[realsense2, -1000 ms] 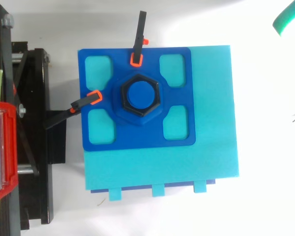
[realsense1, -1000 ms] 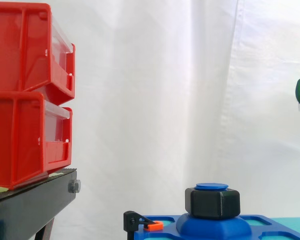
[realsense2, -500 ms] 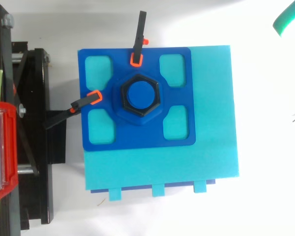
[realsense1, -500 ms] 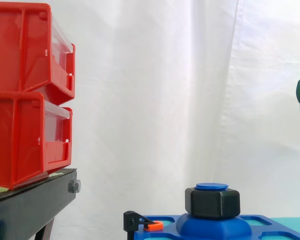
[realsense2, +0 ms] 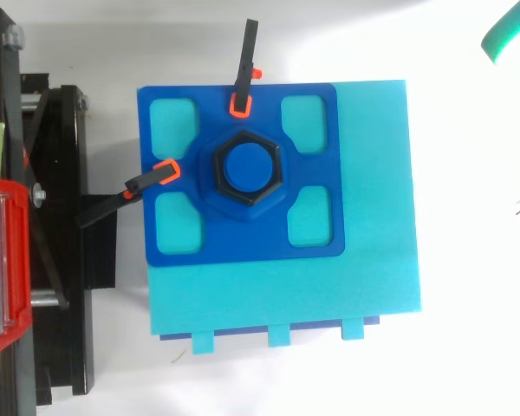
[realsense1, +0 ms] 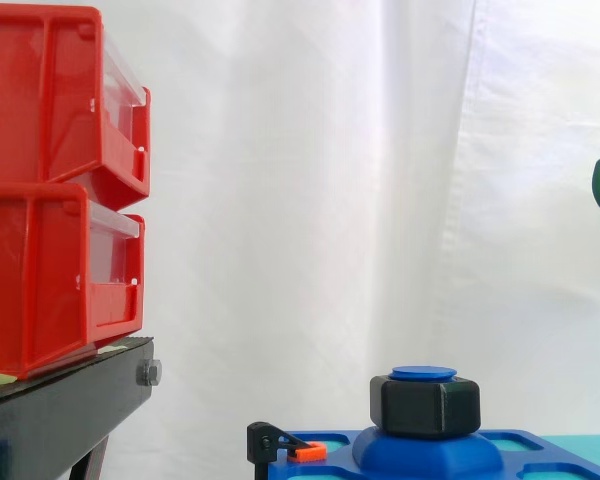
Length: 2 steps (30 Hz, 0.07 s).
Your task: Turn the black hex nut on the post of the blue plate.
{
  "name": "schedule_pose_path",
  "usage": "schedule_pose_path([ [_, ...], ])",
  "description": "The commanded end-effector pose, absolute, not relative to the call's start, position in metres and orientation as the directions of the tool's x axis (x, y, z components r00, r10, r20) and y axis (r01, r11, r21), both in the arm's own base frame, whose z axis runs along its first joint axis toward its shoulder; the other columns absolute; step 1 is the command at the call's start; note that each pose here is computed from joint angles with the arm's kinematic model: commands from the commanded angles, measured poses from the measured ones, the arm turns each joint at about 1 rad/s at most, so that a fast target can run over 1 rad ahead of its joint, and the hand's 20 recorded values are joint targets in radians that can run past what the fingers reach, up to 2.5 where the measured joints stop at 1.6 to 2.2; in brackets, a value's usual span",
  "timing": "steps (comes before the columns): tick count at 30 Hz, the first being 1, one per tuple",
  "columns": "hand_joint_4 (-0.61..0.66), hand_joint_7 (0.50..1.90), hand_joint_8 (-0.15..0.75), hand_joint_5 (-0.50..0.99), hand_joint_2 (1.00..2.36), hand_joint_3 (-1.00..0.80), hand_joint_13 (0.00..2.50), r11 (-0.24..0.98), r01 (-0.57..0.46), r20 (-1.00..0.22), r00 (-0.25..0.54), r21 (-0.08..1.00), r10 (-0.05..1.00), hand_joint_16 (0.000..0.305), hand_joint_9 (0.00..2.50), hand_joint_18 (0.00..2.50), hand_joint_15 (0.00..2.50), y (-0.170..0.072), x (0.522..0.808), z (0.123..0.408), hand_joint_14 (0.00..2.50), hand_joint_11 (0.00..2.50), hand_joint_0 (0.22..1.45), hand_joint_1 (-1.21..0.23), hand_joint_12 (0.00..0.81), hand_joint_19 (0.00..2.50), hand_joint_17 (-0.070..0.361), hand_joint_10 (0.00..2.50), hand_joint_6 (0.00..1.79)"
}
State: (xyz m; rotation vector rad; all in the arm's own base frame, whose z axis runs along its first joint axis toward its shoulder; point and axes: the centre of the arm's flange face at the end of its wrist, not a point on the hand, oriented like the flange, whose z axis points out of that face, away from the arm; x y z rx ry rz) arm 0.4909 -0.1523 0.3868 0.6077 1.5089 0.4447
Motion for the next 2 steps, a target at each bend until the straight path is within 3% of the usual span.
schedule_pose_path([
  [1, 0.23, 0.75, 0.286, -0.21, 1.0, -0.5, 0.37, 0.778, 0.098, -0.783, 0.029, 0.621, 0.622, 0.049, 0.41, 0.36, 0.08, -0.1524, 0.4908, 0.3866, 0.0, 0.0, 0.52, -0.55, 0.379, 0.27, 0.111, 0.0, 0.5],
  [2, 0.23, 0.75, 0.285, -0.21, 1.0, -0.5, 0.37, 0.778, 0.098, -0.783, 0.029, 0.621, 0.622, 0.049, 0.41, 0.36, 0.07, -0.1524, 0.4908, 0.3866, 0.0, 0.0, 0.52, -0.54, 0.379, 0.27, 0.111, 0.0, 0.5],
])
